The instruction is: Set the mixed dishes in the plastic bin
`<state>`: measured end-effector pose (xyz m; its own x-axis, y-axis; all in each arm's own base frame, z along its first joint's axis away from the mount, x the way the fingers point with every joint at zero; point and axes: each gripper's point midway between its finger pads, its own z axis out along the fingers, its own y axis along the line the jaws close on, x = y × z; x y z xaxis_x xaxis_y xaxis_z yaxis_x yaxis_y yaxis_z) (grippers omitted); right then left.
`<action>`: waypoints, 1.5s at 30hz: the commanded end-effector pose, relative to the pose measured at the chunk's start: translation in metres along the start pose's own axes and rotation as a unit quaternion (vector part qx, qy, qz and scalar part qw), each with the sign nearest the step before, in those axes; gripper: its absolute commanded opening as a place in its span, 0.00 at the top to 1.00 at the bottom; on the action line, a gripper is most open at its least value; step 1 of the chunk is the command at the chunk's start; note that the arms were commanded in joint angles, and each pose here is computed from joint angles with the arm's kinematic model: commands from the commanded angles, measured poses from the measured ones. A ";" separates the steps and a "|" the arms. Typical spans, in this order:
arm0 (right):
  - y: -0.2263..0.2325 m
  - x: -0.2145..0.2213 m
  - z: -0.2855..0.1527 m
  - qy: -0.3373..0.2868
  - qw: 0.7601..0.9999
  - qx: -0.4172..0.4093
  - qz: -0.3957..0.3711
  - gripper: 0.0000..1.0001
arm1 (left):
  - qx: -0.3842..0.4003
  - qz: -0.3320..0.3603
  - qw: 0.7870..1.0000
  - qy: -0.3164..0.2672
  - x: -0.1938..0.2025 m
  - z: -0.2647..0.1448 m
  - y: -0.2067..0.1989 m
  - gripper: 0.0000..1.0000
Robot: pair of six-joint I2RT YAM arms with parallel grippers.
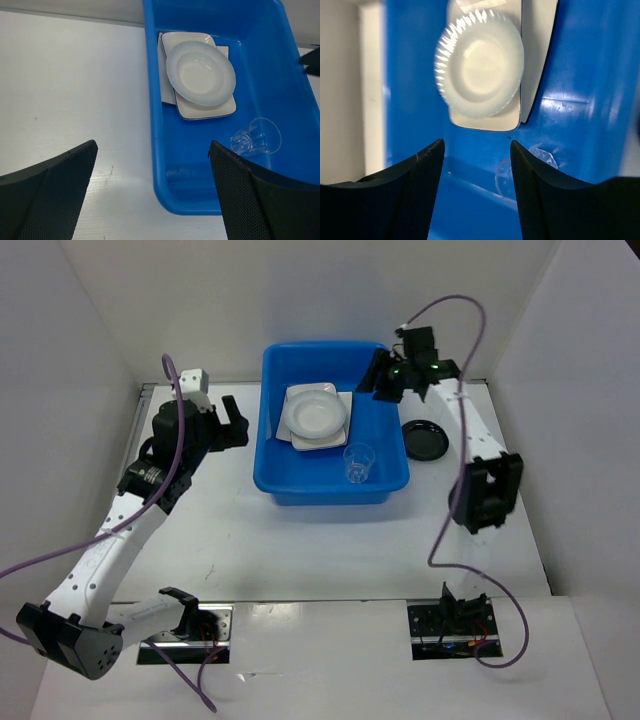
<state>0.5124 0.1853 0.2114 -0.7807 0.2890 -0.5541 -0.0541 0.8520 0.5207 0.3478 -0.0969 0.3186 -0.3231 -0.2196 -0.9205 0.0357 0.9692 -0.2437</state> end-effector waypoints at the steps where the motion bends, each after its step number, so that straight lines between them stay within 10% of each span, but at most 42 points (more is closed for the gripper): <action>1: 0.004 -0.072 -0.098 -0.152 0.988 -0.024 0.002 0.39 | 0.005 -0.017 1.000 -0.010 -0.001 0.003 -0.001 0.00; 8: -0.168 -0.043 -0.131 -0.159 0.971 0.120 0.130 0.39 | 0.009 -0.017 1.000 -0.009 0.001 0.004 -0.002 0.00; 15: -0.248 -0.002 -0.120 -0.125 0.959 0.175 0.187 0.39 | 0.012 -0.016 1.000 -0.003 0.006 0.005 -0.003 0.00; 27: -0.272 0.024 -0.117 -0.146 0.931 0.260 0.212 0.41 | 0.016 -0.021 1.000 -0.001 0.008 0.006 -0.004 0.00; 31: -0.217 0.034 -0.136 -0.210 0.922 0.288 0.150 0.41 | 0.019 -0.020 1.000 0.005 0.013 0.007 -0.005 0.00; 45: -0.235 0.077 -0.061 -0.133 0.946 0.195 0.224 0.41 | 0.028 -0.019 0.999 0.012 0.017 0.009 -0.008 0.00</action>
<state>0.4054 -0.0281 0.0793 -0.5228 0.6802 -0.5139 0.5752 0.7264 0.3762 0.3463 -0.1074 0.2966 -0.3726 -0.2290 -0.8993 0.0664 0.9600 -0.2719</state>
